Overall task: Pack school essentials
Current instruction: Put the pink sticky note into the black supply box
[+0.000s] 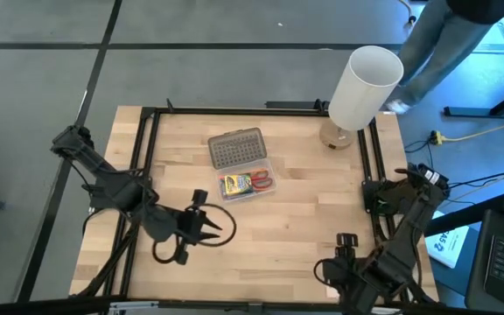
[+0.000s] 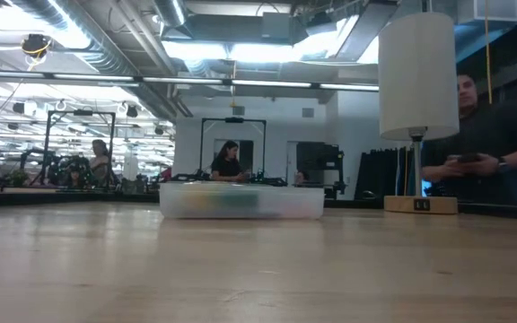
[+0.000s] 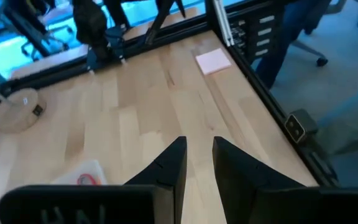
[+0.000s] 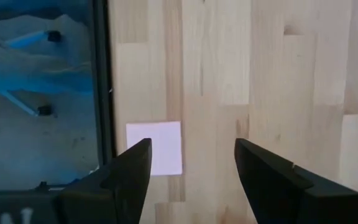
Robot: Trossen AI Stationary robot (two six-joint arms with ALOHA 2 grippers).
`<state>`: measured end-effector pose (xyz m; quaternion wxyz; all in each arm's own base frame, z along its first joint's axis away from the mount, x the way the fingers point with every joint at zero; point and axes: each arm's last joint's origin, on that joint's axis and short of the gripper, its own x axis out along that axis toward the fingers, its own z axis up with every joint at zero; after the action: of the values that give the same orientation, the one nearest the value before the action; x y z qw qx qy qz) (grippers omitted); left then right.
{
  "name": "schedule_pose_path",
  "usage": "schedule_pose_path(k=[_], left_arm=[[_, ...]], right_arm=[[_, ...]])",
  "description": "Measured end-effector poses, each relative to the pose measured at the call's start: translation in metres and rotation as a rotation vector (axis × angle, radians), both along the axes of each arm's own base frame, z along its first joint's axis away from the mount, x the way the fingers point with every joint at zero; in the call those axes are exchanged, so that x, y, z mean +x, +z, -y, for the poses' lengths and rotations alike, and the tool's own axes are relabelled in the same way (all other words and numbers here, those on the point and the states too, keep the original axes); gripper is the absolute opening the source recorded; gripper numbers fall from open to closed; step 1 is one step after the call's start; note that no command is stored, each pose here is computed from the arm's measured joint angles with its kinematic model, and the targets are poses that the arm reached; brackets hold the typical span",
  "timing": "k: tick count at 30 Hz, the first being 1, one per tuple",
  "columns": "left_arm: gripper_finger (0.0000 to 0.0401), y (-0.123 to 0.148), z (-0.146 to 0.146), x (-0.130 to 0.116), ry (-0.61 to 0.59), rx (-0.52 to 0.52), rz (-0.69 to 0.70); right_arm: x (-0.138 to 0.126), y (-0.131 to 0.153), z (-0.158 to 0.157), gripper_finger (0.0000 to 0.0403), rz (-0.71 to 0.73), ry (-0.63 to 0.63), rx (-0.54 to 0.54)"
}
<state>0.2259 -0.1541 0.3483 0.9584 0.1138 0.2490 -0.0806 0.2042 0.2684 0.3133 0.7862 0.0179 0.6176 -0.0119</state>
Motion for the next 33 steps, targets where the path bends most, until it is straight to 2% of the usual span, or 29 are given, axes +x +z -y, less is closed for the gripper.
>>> schedule_pose_path(k=[6, 12, 33], left_arm=[[0.0071, 0.0006, 0.0037, -0.0025, -0.017, 0.007, 0.007], [0.0071, 0.0012, 0.0008, -0.0016, 0.057, 0.043, 0.035], [0.0071, 0.0007, 0.0012, -0.0016, 0.045, 0.039, 0.029]], right_arm=[[-0.0055, -0.0002, -0.0027, 0.0232, -0.008, -0.003, -0.004], [-0.0060, -0.0002, -0.0024, 0.0232, -0.013, -0.005, -0.007], [-0.0033, 0.0002, -0.0050, 0.0232, 0.007, -0.029, 0.033]])
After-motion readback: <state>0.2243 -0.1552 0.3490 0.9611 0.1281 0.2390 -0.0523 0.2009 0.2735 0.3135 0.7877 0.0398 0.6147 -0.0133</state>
